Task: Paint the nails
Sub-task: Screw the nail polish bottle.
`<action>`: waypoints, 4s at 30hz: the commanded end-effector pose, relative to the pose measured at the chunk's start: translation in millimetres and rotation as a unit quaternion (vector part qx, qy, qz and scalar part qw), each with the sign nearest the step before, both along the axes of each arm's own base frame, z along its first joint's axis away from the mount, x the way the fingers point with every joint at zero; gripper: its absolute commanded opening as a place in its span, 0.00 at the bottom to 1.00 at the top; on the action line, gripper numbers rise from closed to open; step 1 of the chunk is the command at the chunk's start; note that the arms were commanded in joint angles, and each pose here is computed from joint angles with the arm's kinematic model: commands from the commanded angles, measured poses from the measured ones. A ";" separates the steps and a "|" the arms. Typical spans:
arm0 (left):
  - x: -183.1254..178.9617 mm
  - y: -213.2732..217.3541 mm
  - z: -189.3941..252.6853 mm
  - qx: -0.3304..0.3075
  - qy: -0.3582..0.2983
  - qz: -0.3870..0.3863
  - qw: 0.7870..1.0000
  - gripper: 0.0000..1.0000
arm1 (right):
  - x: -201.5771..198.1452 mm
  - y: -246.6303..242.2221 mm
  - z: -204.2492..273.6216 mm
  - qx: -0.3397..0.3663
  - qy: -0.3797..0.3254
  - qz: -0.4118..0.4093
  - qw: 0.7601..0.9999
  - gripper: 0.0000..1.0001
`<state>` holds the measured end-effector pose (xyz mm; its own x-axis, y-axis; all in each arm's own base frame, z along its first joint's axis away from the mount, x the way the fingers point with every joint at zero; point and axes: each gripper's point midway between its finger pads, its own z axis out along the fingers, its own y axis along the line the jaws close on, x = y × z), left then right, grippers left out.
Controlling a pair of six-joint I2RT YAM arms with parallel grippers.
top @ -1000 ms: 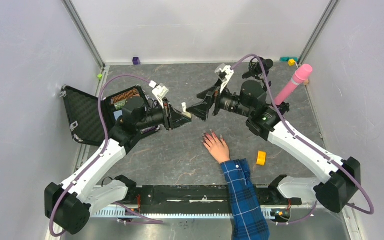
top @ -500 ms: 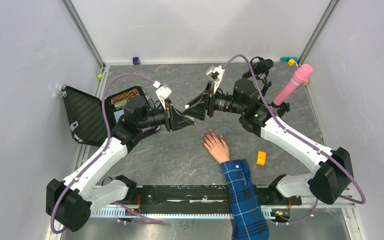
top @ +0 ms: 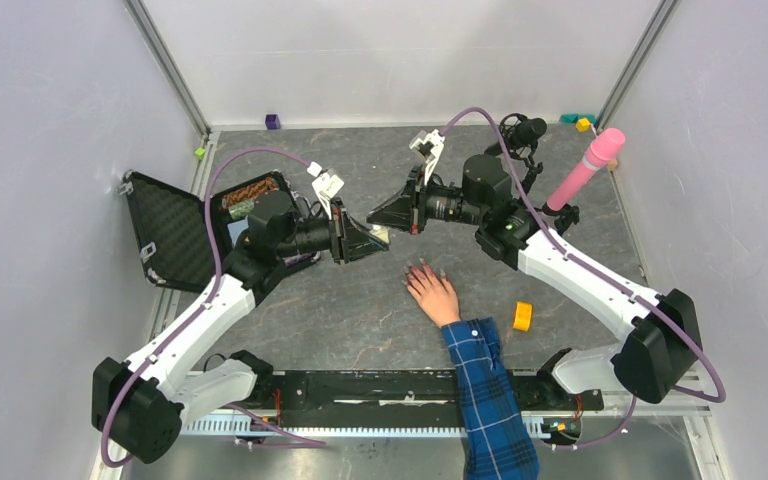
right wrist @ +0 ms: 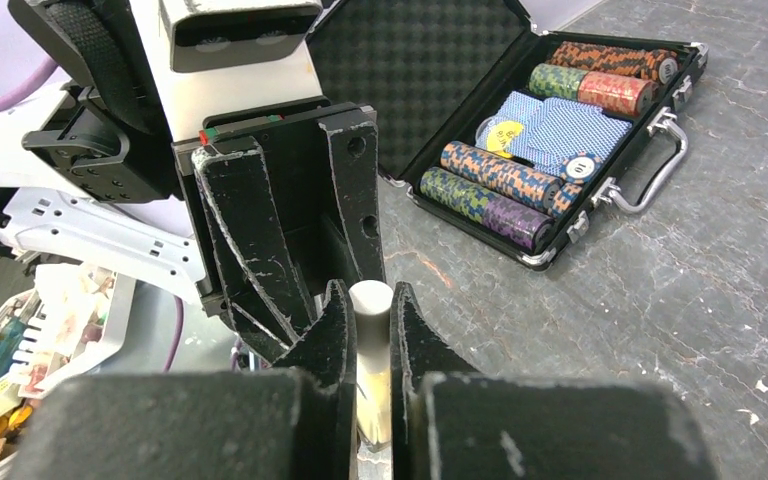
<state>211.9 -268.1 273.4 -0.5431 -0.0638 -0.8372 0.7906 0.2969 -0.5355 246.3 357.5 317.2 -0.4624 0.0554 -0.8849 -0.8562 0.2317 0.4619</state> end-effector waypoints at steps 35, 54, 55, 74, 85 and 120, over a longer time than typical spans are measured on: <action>45.6 29.4 16.9 -0.015 -0.011 0.150 0.988 0.02 | -6.9 78.1 -54.8 -0.157 -0.001 -0.248 0.956 0.00; 47.5 30.1 15.1 -0.016 -0.005 0.149 0.989 0.02 | 1.4 42.6 5.0 -0.150 -0.109 -0.292 0.938 0.34; 48.0 30.6 15.4 -0.016 -0.005 0.150 0.989 0.02 | 1.9 36.5 10.7 -0.148 -0.117 -0.299 0.935 0.38; 45.9 28.8 16.4 -0.019 -0.008 0.140 0.990 0.02 | 70.0 -82.2 8.1 -0.201 -0.095 -0.327 0.918 0.76; 17.6 10.8 34.7 -0.052 -0.028 0.028 0.998 0.02 | 27.9 -50.3 39.6 -0.047 -0.074 -0.113 0.990 0.84; -22.9 -10.0 43.0 -0.070 -0.037 -0.089 0.993 0.02 | -28.3 -4.1 30.5 0.028 -0.006 0.086 0.996 0.37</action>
<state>192.6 -275.9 289.1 -0.5464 -0.0613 -0.8353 0.8261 0.1245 -0.5496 224.5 349.8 347.1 -0.4722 0.0434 -0.8804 -0.8754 0.0941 0.4741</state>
